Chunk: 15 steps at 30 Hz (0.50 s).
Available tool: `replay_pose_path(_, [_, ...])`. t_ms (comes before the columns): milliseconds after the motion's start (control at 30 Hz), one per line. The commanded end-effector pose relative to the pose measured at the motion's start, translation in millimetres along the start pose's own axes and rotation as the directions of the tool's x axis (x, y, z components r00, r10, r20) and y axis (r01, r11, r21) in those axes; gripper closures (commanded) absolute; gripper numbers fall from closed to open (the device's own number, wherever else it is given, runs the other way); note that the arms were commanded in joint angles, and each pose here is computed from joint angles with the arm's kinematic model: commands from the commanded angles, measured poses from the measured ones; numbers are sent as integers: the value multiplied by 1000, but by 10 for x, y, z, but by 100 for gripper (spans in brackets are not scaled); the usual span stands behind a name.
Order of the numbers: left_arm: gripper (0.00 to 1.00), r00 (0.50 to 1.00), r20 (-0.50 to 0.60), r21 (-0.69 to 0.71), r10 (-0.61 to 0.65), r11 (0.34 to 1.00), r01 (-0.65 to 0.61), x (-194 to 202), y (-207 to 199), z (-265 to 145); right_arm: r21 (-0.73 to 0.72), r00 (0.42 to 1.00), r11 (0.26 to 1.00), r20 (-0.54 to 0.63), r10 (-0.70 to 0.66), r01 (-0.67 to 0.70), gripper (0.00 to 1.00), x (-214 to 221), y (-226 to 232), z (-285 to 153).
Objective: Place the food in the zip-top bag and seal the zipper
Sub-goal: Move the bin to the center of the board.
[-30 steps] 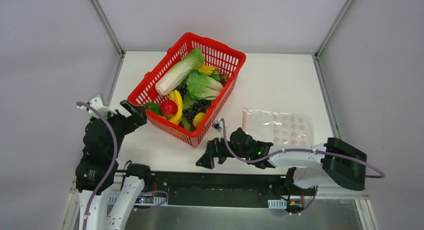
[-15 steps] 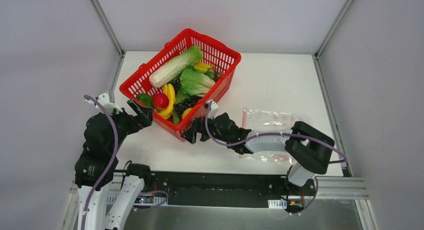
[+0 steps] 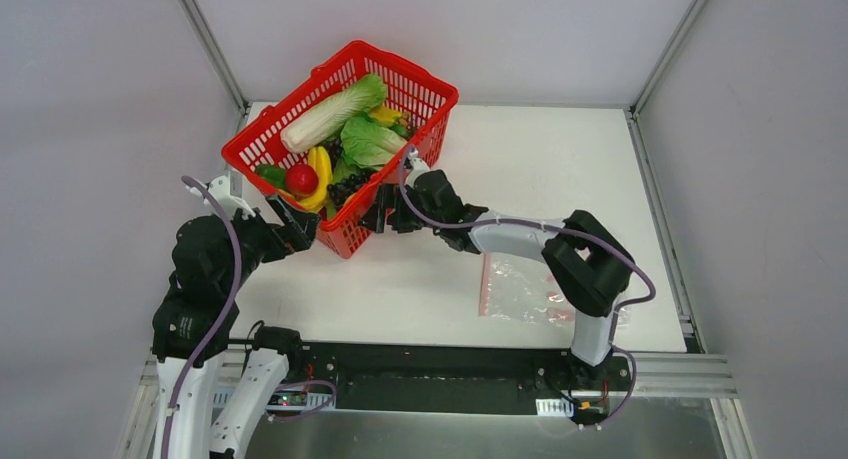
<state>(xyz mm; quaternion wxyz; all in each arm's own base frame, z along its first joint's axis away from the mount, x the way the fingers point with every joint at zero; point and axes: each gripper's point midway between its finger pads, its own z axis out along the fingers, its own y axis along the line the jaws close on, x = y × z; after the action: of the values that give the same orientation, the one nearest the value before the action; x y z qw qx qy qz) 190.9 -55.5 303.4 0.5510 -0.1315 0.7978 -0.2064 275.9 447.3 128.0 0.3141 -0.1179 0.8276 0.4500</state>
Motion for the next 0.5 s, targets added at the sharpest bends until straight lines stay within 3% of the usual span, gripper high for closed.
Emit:
replay_pose_path(0, [0,999,29,93,17,996,-20,-169,-221,-46,-10,998,998,3,57,-57,2,-244,-51,128])
replay_pose_path(167, [0,1000,-9,160,19,987,-17,-103,-336,-30,64,999,998,-34,3,-1,2,-278,-142,-342])
replay_pose_path(300, [0,1000,-28,274,-9,961,17,-66,-529,41,279,1000,960,2,2,-2,1,-149,-491,-958])
replay_pose_path(400, [0,999,-41,332,-8,943,21,-88,-670,63,561,996,826,89,3,-53,5,-70,-1052,-1489])
replay_pose_path(467, [0,998,-59,351,33,936,-10,-51,-760,77,671,993,738,121,-8,-76,9,-1,-1306,-1781])
